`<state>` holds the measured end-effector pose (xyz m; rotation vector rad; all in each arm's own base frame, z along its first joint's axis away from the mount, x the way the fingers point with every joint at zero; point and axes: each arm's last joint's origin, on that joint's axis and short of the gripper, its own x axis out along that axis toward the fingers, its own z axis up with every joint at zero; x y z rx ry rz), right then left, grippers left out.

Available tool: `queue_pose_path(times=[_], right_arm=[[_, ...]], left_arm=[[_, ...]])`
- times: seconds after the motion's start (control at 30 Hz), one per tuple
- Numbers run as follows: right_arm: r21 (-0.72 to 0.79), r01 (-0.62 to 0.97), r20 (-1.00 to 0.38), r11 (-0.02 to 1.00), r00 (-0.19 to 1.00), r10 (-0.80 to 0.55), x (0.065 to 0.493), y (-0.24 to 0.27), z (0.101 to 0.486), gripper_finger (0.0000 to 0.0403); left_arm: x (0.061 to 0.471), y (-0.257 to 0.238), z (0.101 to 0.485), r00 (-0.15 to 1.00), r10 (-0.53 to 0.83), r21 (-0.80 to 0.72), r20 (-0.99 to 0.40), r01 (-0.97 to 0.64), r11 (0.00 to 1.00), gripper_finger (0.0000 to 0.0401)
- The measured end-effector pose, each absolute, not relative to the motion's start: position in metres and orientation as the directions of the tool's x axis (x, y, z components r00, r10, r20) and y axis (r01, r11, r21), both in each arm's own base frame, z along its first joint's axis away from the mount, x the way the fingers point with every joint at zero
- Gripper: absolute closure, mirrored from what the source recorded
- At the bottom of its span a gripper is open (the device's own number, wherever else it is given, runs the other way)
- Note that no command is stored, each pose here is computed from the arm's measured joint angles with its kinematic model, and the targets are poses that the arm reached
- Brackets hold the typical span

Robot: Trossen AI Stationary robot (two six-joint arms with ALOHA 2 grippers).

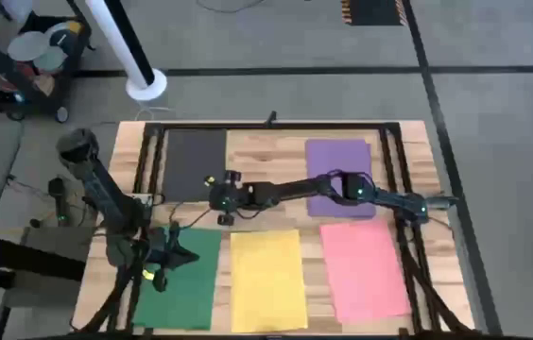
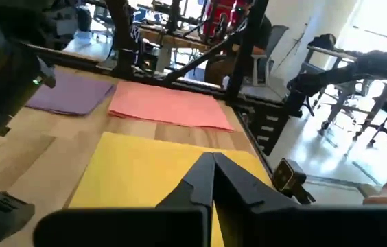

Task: Organize paper
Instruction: Put the black paper on the top center of the table

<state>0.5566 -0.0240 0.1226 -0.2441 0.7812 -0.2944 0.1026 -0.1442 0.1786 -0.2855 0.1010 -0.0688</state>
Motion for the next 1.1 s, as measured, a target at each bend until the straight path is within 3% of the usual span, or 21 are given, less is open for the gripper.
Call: queue_pose_path(times=[0.93,1.1], right_arm=[[-0.349,0.152,-0.647,0.925,0.675,-0.355,0.56,-0.024,0.105,0.0295],[-0.347,0.153,-0.639,0.925,0.683,-0.353,0.562,-0.023,0.111,0.0328]], left_arm=[[0.102,-0.144,0.177,0.991,-0.085,-0.268,-0.102,0.055,0.962,0.0401],[0.102,-0.144,0.177,0.991,-0.085,-0.268,-0.102,0.055,0.962,0.0401]])
